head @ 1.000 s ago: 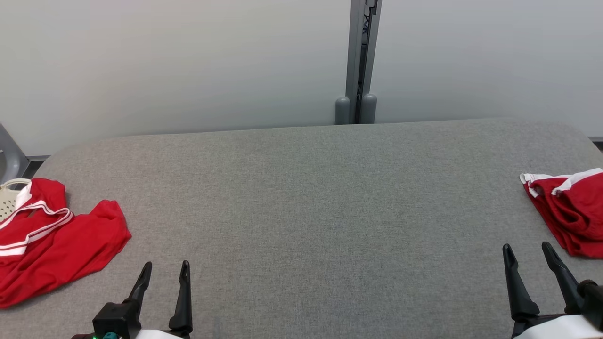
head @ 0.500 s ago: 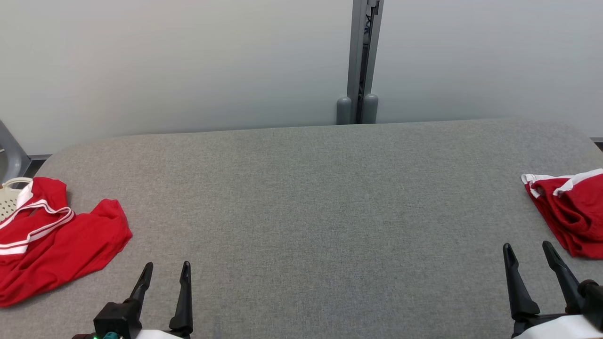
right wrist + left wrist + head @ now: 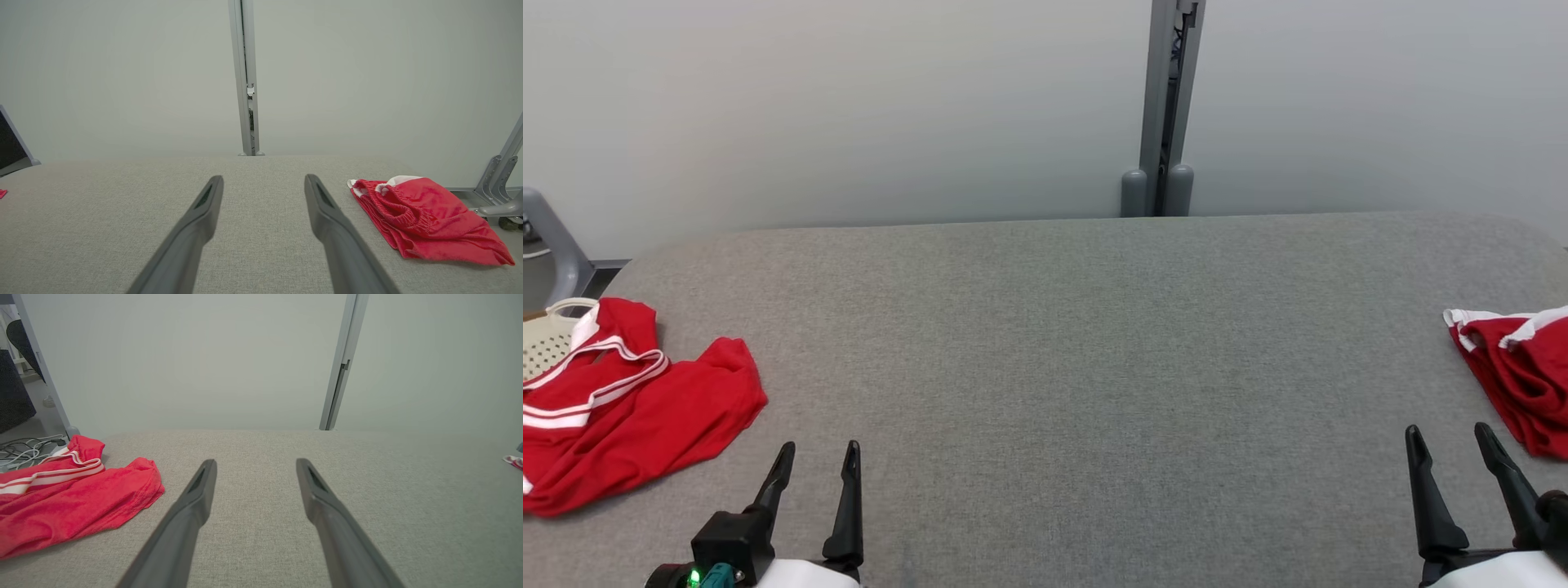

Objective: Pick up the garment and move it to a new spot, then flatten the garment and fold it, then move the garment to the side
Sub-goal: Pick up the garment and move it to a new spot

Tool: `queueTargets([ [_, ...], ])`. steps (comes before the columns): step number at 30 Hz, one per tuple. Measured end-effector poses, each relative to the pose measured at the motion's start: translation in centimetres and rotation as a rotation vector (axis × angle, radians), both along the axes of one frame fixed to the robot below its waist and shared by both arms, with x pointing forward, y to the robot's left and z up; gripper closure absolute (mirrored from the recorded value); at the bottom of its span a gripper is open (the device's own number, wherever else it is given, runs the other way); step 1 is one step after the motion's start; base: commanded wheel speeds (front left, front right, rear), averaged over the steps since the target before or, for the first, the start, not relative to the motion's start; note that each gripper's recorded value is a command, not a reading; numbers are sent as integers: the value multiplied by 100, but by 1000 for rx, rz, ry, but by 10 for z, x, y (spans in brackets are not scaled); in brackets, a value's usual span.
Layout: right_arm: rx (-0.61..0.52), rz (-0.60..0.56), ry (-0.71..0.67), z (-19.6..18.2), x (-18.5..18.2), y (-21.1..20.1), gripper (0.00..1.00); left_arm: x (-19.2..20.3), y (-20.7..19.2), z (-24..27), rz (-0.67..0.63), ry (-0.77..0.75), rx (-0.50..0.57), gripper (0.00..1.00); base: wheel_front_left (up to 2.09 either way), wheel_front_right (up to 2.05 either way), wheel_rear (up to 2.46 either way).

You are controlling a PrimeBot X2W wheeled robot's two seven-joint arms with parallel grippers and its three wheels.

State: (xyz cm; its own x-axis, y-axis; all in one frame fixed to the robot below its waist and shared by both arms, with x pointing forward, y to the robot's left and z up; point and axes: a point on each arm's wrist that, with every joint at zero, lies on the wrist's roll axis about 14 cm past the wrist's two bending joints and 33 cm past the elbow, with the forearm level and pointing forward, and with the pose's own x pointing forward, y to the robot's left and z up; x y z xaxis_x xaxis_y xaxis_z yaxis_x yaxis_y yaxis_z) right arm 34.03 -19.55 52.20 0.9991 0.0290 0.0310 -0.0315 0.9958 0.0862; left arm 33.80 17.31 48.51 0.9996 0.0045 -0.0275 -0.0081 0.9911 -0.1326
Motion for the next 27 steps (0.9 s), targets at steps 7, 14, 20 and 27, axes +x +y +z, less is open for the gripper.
queueTargets([
  [7, -4, 83, -15, 5, 15, 26, 0, -7, 22, 8, 67, -28, -2, 0, 0, 0, 0],
  [14, 0, 219, -25, 9, 35, 73, 0, -25, 60, 15, 186, -51, 5, 0, 0, 0, 0],
  [20, 5, 354, -36, 13, 47, 120, 0, -49, 92, 17, 301, -62, 3, 0, 0, 0, 0],
  [27, 17, 472, -44, 16, 52, 162, 0, -77, 120, 15, 414, -60, 2, 0, 0, 0, 0],
])
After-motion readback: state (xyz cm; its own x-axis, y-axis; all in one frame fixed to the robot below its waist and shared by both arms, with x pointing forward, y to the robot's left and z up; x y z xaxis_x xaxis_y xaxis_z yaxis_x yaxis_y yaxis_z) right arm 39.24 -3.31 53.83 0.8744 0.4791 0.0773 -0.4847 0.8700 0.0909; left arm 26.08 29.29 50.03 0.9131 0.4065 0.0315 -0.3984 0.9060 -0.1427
